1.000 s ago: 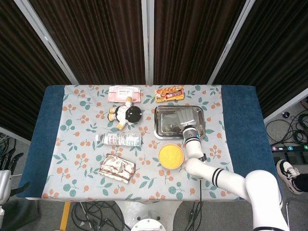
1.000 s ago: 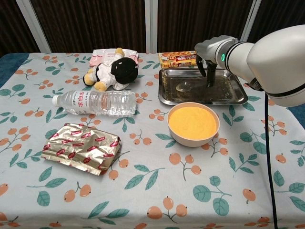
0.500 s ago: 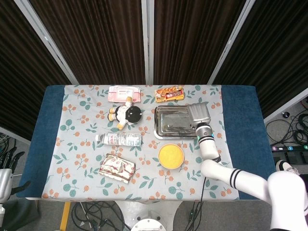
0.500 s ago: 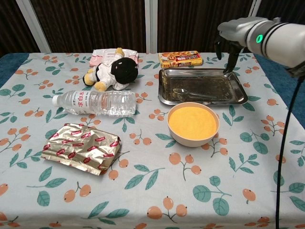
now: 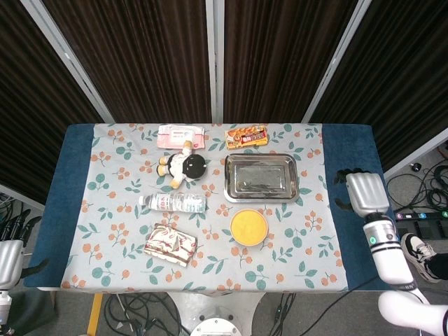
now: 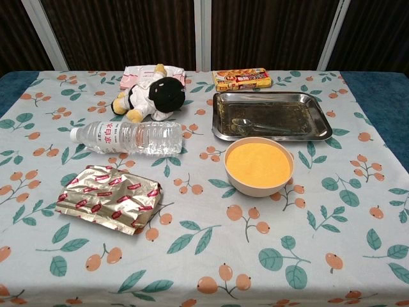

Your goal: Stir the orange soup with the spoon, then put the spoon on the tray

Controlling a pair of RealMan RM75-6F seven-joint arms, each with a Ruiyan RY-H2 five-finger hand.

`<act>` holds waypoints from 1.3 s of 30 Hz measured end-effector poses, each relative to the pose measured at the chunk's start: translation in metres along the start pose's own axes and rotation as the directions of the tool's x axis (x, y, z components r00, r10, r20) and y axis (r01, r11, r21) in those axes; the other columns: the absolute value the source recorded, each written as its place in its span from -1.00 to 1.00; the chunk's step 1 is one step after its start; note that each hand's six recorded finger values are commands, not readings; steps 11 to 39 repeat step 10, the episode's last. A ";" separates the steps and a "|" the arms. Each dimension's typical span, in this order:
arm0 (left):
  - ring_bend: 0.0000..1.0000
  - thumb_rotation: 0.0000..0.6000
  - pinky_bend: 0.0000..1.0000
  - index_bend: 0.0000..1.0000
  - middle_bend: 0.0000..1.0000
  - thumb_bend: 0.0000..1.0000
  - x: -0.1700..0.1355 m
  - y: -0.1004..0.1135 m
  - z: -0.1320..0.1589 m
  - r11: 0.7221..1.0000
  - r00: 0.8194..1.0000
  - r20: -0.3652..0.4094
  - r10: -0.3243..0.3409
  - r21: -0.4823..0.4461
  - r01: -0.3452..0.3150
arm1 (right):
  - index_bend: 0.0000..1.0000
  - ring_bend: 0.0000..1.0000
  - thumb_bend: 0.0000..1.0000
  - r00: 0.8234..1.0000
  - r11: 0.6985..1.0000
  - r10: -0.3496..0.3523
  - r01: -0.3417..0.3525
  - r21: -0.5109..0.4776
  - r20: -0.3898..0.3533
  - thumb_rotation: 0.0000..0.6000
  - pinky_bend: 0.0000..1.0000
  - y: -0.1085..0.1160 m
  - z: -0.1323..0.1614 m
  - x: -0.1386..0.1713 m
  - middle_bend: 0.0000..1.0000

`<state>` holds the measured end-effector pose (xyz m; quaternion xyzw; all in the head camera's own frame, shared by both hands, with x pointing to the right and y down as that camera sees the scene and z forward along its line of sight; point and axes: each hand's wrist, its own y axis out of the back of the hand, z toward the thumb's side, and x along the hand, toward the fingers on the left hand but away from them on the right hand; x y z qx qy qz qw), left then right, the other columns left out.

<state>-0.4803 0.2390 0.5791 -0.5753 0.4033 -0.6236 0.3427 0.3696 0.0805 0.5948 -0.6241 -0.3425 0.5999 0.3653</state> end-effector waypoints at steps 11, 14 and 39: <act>-0.77 1.00 -0.73 -0.57 -0.72 -0.88 0.007 0.000 0.012 1.000 1.000 0.023 -0.003 0.000 0.003 | -0.41 -0.71 -0.66 0.994 0.989 -0.106 0.109 -0.097 0.033 1.00 -0.43 -0.014 -0.054 0.110 -0.44; -0.77 1.00 -0.73 -0.57 -0.72 -0.88 0.007 0.000 0.012 1.000 1.000 0.023 -0.003 0.000 0.003 | -0.41 -0.71 -0.66 0.994 0.989 -0.106 0.109 -0.097 0.033 1.00 -0.43 -0.014 -0.054 0.110 -0.44; -0.77 1.00 -0.73 -0.57 -0.72 -0.88 0.007 0.000 0.012 1.000 1.000 0.023 -0.003 0.000 0.003 | -0.41 -0.71 -0.66 0.994 0.989 -0.106 0.109 -0.097 0.033 1.00 -0.43 -0.014 -0.054 0.110 -0.44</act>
